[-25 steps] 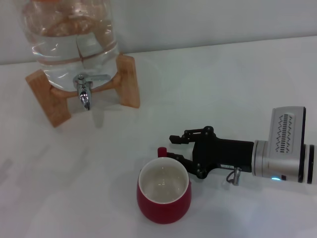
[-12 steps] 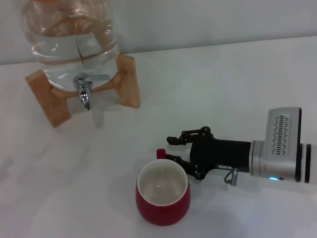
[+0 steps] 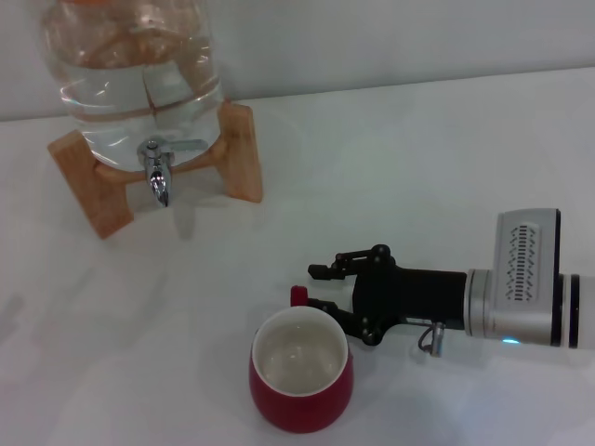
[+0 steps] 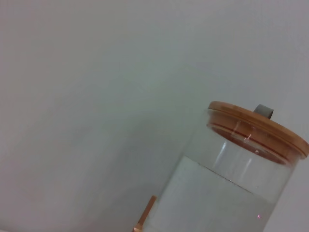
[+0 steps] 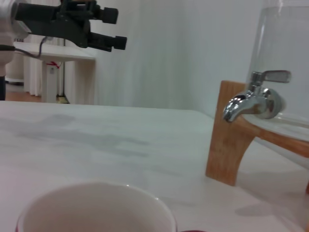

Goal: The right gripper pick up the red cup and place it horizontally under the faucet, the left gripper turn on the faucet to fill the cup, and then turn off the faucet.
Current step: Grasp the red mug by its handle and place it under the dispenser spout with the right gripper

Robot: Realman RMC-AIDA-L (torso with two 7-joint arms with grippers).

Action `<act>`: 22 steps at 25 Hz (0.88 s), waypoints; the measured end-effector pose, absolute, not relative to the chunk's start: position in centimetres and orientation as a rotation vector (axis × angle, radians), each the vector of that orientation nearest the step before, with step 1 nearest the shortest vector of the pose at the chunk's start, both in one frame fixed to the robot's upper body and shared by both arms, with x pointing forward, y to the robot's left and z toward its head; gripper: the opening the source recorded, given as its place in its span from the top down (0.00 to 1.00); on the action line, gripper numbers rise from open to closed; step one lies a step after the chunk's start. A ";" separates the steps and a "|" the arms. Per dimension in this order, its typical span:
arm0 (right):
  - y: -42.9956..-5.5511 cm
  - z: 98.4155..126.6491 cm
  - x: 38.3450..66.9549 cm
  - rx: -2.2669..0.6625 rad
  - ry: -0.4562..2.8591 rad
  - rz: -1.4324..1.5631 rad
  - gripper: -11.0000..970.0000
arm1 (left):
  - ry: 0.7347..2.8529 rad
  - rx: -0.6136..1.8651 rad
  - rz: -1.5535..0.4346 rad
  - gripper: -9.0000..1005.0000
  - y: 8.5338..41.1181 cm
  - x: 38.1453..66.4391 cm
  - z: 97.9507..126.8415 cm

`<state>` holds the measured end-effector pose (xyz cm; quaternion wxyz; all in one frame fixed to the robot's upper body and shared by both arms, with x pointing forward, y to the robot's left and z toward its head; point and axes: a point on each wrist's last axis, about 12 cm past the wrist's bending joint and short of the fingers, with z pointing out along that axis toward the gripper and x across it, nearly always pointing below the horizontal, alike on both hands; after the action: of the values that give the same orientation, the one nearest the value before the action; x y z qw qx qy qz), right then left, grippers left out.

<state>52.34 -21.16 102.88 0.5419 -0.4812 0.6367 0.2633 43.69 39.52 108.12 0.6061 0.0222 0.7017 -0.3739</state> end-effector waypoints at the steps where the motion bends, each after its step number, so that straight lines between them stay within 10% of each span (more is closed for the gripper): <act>1: -21.1 102.9 52.3 -1.144 1.511 0.626 0.62 | 1.623 0.051 -0.864 0.13 39.5 43.7 108.1; 22: -20.0 103.1 52.1 -1.146 1.484 0.664 0.62 | 1.624 0.046 -0.867 0.13 39.5 43.6 108.0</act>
<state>52.09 -20.00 103.09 0.5451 -0.4830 0.6255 0.2801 43.59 39.53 108.04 0.6051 0.0199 0.7022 -0.3747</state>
